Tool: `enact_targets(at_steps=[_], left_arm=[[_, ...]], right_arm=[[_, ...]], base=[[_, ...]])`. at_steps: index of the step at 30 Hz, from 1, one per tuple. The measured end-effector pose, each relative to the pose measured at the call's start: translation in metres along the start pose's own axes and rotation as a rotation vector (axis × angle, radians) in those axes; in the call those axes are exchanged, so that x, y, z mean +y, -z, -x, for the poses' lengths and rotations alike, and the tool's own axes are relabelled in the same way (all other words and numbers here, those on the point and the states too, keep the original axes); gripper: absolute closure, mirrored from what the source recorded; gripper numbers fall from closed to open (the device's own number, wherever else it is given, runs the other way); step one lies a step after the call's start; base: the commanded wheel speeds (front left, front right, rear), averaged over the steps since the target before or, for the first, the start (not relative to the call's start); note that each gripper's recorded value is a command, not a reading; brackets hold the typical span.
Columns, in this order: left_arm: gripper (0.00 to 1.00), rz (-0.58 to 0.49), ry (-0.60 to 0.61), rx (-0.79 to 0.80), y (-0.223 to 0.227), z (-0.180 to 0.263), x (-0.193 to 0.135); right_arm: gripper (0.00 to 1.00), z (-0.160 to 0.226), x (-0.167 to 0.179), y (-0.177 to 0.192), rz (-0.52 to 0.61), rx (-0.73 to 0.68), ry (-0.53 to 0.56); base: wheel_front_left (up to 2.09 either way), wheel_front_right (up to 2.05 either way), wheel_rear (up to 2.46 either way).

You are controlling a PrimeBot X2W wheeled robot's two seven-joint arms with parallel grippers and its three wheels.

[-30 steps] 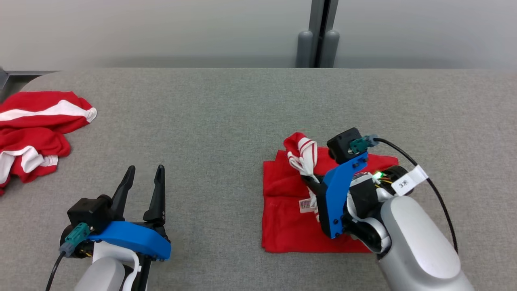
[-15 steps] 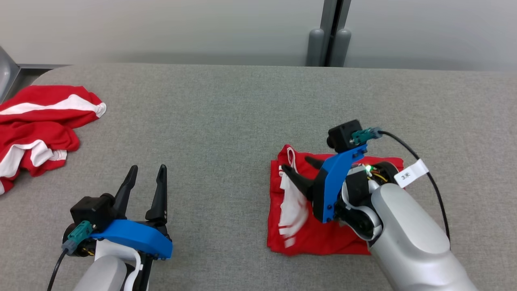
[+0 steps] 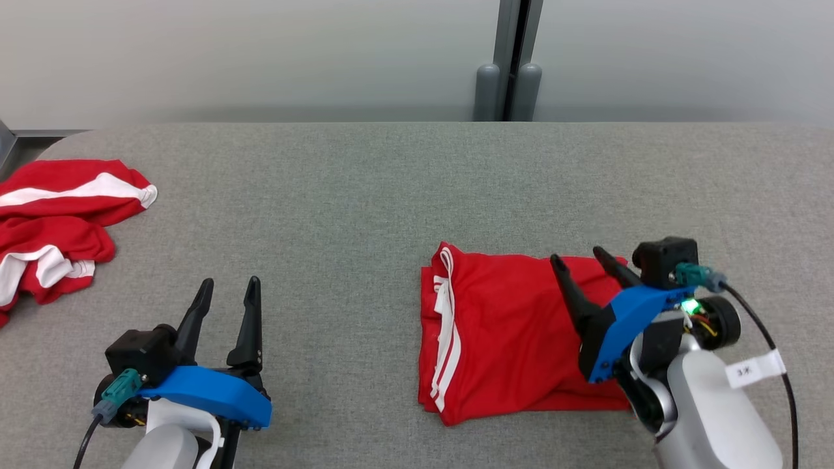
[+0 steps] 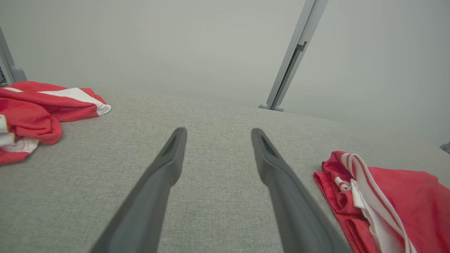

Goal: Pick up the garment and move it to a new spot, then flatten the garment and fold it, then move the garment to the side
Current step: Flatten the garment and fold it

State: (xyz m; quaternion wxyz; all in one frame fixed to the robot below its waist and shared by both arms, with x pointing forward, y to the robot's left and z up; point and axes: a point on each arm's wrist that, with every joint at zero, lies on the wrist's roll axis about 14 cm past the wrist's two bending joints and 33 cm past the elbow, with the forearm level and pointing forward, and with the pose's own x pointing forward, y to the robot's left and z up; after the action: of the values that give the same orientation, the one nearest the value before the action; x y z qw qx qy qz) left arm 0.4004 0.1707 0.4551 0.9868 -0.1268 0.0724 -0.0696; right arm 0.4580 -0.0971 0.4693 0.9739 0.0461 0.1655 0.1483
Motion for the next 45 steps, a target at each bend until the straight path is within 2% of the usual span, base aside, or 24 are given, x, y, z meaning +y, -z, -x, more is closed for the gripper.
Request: enact_targets(at_steps=[1, 2, 3, 10, 15, 21, 24, 29, 30, 31, 36, 41, 45], left_arm=[[0.00, 0.000, 0.000, 0.002, 0.001, 0.000, 0.000], [0.00, 0.001, 0.001, 0.002, 0.001, 0.000, 0.000], [0.00, 0.001, 0.002, 0.003, 0.001, -0.001, 0.000], [0.00, 0.001, -0.003, 0.002, 0.000, -0.004, 0.003], [0.00, -0.017, 0.007, 0.022, 0.006, -0.002, 0.004], [0.00, -0.023, -0.003, 0.034, 0.009, 0.001, 0.008], [0.00, -0.019, -0.006, 0.037, 0.010, 0.002, 0.008], [0.00, -0.012, -0.006, 0.017, 0.004, -0.002, 0.007], [0.00, -0.012, -0.010, 0.011, 0.003, -0.002, 0.007], [0.00, -0.011, -0.013, 0.007, 0.001, -0.003, 0.007], [0.00, -0.009, -0.020, -0.015, -0.004, 0.000, 0.005], [0.00, -0.009, -0.019, -0.039, -0.011, 0.002, 0.001], [0.00, -0.023, -0.018, -0.051, -0.015, 0.006, -0.002]], right_arm=[[0.45, 0.003, 0.000, 0.008, -0.009, 0.008, 0.002], [0.80, 0.005, 0.001, 0.014, -0.011, 0.012, -0.002], [1.00, 0.005, 0.006, 0.019, -0.010, 0.014, -0.016], [1.00, -0.006, 0.058, 0.052, -0.054, 0.095, -0.172], [1.00, -0.018, 0.101, 0.067, -0.011, 0.173, -0.308], [1.00, -0.022, 0.127, 0.094, 0.054, 0.306, -0.394], [1.00, -0.025, 0.139, 0.081, 0.019, 0.267, -0.427], [1.00, -0.032, 0.140, 0.028, -0.112, 0.075, -0.427], [0.39, -0.032, 0.138, 0.017, -0.136, 0.034, -0.423], [0.00, -0.031, 0.134, 0.007, -0.147, -0.009, -0.411], [0.00, -0.022, 0.097, -0.029, -0.170, -0.180, -0.305], [0.00, 0.003, 0.047, -0.036, -0.092, -0.260, -0.161], [0.00, 0.034, -0.011, -0.033, -0.047, -0.283, 0.001]], base=[[0.00, 0.00, 0.00], [0.00, 0.00, 0.00], [0.00, 0.00, 0.00], [0.00, 0.00, 0.00], [0.00, 0.00, 0.00], [0.00, 0.00, 0.00], [0.00, 0.00, 0.00], [0.00, 0.00, 0.00], [0.00, 0.00, 0.00], [0.00, 0.00, 0.00], [0.00, 0.00, 0.00], [0.00, 0.00, 0.00], [0.00, 0.00, 0.00]])
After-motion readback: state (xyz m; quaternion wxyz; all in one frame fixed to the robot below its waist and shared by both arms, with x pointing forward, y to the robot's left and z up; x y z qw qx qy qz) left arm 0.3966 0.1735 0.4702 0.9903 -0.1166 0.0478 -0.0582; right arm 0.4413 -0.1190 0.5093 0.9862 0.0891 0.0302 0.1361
